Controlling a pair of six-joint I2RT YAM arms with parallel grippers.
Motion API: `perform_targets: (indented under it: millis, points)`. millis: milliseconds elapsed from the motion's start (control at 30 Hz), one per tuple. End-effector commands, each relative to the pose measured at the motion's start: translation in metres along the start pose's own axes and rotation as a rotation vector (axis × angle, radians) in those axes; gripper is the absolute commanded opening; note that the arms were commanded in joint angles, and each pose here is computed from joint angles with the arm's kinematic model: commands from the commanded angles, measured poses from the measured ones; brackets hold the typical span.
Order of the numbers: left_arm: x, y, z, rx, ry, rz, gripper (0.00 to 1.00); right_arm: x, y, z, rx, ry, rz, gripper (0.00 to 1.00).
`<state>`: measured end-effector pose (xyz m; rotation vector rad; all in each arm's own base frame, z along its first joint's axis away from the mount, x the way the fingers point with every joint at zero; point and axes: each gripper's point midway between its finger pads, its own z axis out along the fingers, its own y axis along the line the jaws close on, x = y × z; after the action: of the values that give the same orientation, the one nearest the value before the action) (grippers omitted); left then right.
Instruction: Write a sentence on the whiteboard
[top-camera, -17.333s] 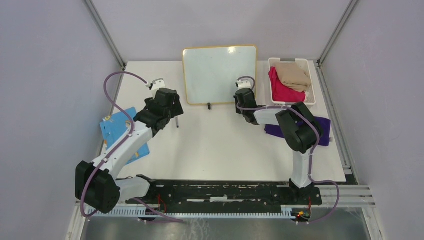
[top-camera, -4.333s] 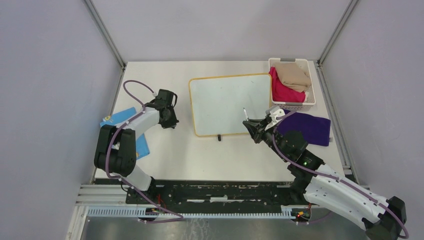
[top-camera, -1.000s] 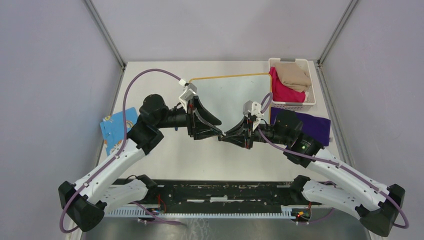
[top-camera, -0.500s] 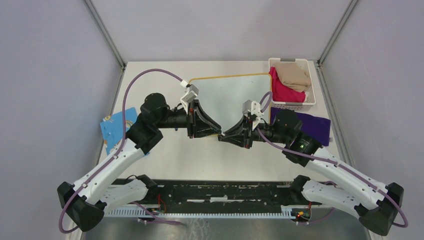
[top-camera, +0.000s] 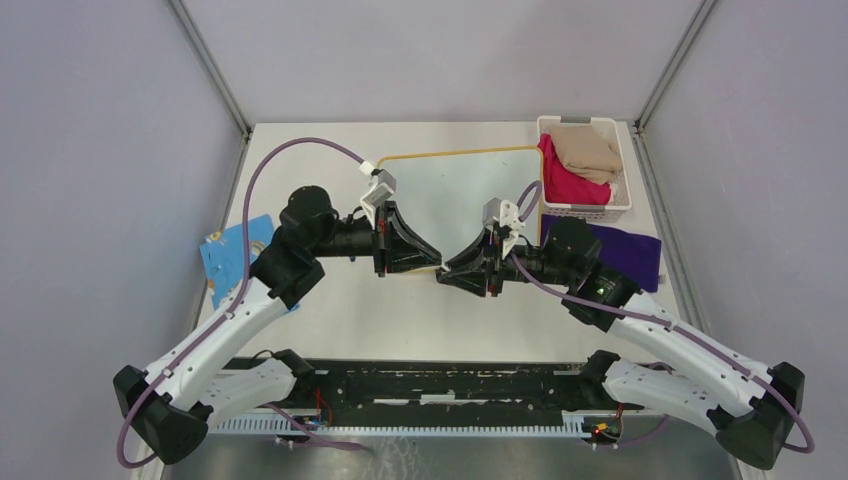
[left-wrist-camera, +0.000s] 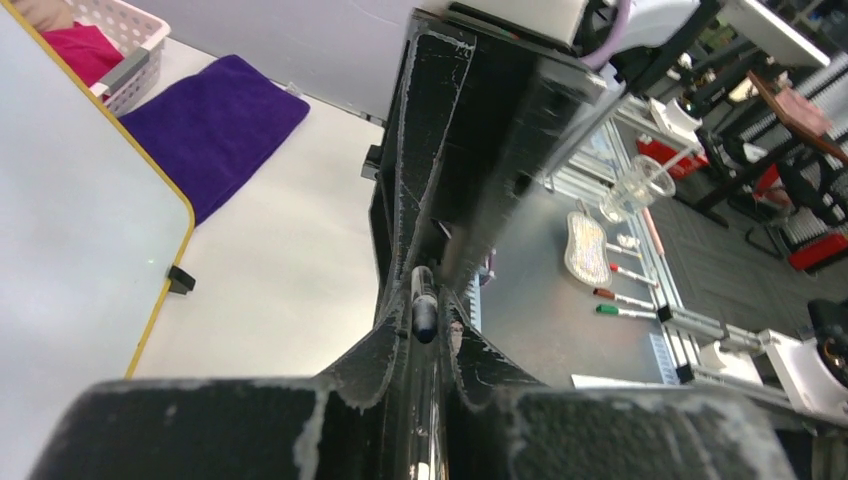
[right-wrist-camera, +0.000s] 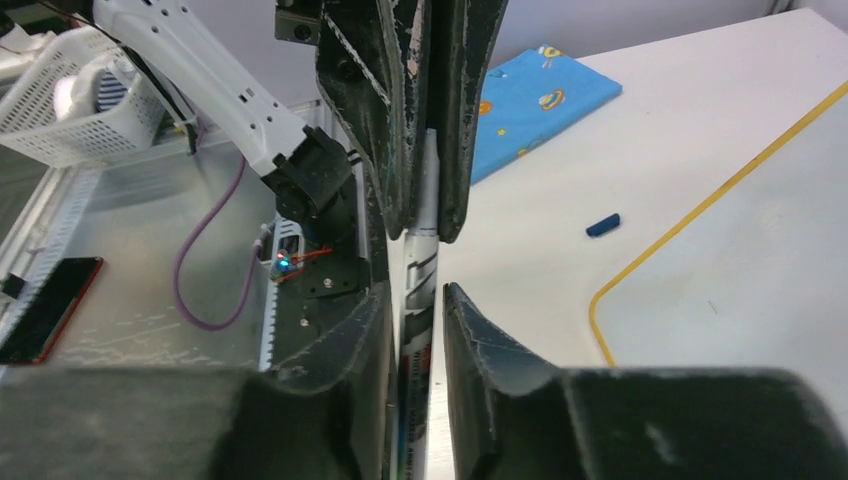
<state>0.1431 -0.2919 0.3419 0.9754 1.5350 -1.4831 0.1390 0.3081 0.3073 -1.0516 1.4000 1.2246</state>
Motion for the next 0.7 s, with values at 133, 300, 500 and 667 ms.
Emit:
perform_targets:
  millis: [133,300,500,667]
  points:
    - [-0.056,-0.012,-0.015,-0.110,-0.218,0.097,0.02,-0.059,0.006,-0.008,0.028,-0.152,-0.098,0.77]
    - [-0.108,-0.016,-0.038,-0.242,-0.444,0.115,0.02,-0.093,0.006,-0.027,0.116,-0.236,-0.150,0.82]
    - [-0.156,-0.032,-0.072,-0.304,-0.697,0.110,0.02,-0.111,0.011,-0.042,0.148,-0.312,-0.154,0.83]
    - [-0.170,-0.058,-0.073,-0.165,-0.774,0.096,0.02,-0.123,0.016,-0.034,0.087,-0.436,-0.050,0.82]
